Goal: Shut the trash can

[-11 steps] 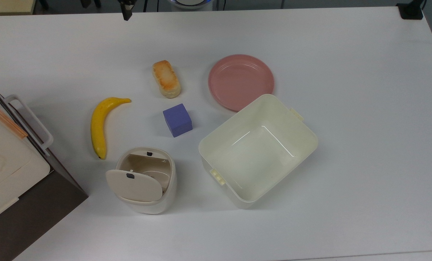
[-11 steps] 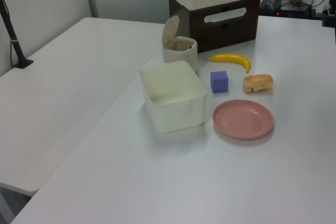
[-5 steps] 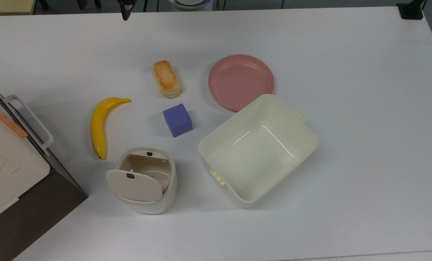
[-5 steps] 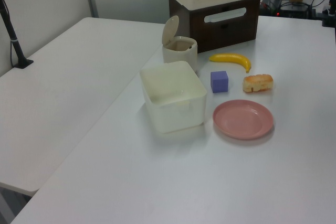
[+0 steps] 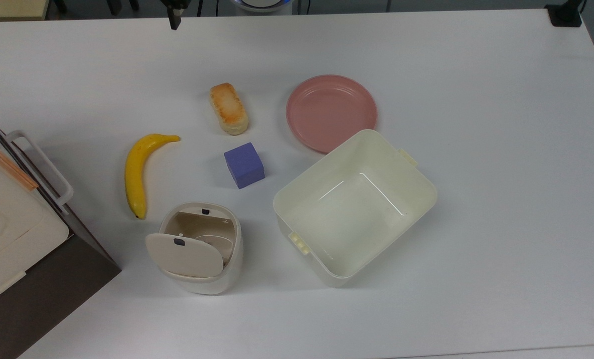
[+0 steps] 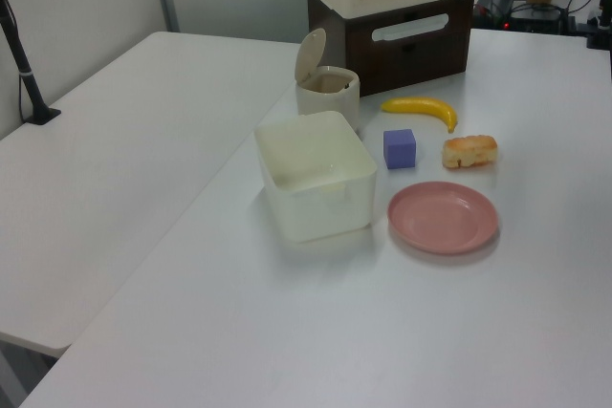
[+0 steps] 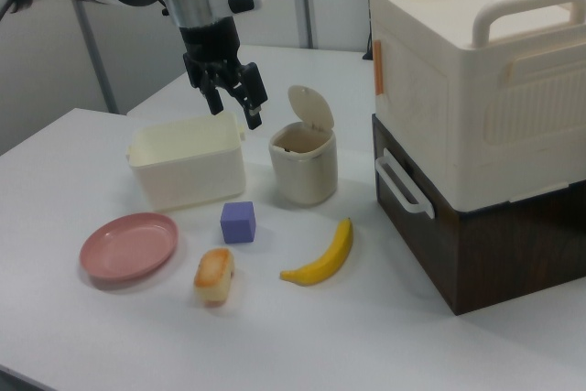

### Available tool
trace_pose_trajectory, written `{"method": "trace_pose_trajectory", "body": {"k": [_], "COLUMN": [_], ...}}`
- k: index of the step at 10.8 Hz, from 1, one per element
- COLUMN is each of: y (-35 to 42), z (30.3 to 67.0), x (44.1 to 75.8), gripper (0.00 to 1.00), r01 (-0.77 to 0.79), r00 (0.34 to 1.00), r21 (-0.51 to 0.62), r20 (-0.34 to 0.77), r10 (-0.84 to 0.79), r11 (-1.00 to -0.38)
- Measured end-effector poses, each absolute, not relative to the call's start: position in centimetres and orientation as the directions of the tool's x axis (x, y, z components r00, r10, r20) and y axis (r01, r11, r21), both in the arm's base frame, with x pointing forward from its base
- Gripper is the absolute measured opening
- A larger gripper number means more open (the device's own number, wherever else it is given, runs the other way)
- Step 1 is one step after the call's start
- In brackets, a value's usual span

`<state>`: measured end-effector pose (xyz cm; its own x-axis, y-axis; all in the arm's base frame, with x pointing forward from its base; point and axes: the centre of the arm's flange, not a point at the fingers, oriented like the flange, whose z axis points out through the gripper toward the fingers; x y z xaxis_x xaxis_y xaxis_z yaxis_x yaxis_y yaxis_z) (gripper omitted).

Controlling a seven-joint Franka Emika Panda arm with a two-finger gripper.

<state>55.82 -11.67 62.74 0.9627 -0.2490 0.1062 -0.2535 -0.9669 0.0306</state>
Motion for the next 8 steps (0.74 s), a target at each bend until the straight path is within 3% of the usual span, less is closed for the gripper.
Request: {"method": "trace_pose_trajectory", "body": {"k": [8], "y": [-10.7], "z": [61.9], "x": [56.0], "gripper": [1.0], "r01": [-0.163], "r00": [0.984], "r21": [0.042], "r20": [0.086], "r10": [-0.159], "r11": [-0.986]}}
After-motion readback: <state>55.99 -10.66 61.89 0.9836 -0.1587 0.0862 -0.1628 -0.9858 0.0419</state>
